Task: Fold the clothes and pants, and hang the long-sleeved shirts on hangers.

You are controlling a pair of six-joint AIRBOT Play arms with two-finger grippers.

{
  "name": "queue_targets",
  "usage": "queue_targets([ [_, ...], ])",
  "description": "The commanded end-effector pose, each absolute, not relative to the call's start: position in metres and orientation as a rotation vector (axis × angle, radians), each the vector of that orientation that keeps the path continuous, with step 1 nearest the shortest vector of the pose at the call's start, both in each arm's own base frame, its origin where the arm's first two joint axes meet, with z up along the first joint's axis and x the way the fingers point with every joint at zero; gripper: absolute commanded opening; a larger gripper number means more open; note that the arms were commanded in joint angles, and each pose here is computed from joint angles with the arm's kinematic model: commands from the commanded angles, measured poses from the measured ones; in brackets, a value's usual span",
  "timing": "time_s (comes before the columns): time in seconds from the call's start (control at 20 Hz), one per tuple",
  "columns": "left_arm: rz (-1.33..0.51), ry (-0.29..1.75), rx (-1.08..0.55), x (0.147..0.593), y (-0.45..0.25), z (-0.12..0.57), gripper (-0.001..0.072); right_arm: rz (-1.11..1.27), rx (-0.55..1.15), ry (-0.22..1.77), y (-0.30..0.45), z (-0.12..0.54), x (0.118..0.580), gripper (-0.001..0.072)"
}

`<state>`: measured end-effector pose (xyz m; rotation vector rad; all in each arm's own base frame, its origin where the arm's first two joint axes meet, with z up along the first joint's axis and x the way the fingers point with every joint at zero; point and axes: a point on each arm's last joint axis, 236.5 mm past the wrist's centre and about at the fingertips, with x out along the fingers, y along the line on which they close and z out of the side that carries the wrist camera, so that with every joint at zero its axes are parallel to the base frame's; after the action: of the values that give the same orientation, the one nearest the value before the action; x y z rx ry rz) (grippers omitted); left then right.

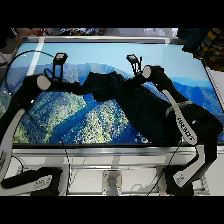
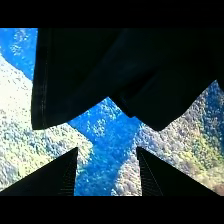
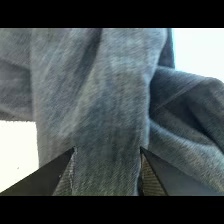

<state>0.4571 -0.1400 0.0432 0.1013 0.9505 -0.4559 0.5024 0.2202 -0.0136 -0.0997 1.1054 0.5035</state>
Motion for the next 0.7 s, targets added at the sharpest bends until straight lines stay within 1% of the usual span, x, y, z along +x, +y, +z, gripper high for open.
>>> queue_targets([
  [0.0,-0.608,1.147,0.276,0.478,-0.137,-0.025,0.0444,0.516,-0.159,1.204,0.212,-0.007,0.485,0.0442],
  [0.15,-0.609,1.247,0.459,0.485,-0.112,-0.071,0.0444,0.512,-0.203,1.264,0.203,0.000,0.473,0.0443],
  [0.3,-0.700,1.244,0.648,0.485,-0.107,-0.091,0.0442,0.481,-0.250,1.260,0.191,0.007,0.476,0.0443],
  [0.35,-0.707,1.219,0.679,0.490,-0.108,-0.093,0.0441,0.473,-0.257,1.255,0.189,0.008,0.478,0.0443],
  [0.5,-0.664,1.087,0.706,0.521,-0.120,-0.091,0.0441,0.472,-0.256,1.285,0.188,0.007,0.472,0.0443],
  [0.6,-0.666,1.028,0.731,0.532,-0.133,-0.093,0.0440,0.468,-0.266,1.303,0.185,0.005,0.468,0.0442],
  [0.65,-0.671,1.005,0.741,0.535,-0.140,-0.095,0.0399,0.466,-0.268,1.303,0.184,0.005,0.468,0.0443],
])
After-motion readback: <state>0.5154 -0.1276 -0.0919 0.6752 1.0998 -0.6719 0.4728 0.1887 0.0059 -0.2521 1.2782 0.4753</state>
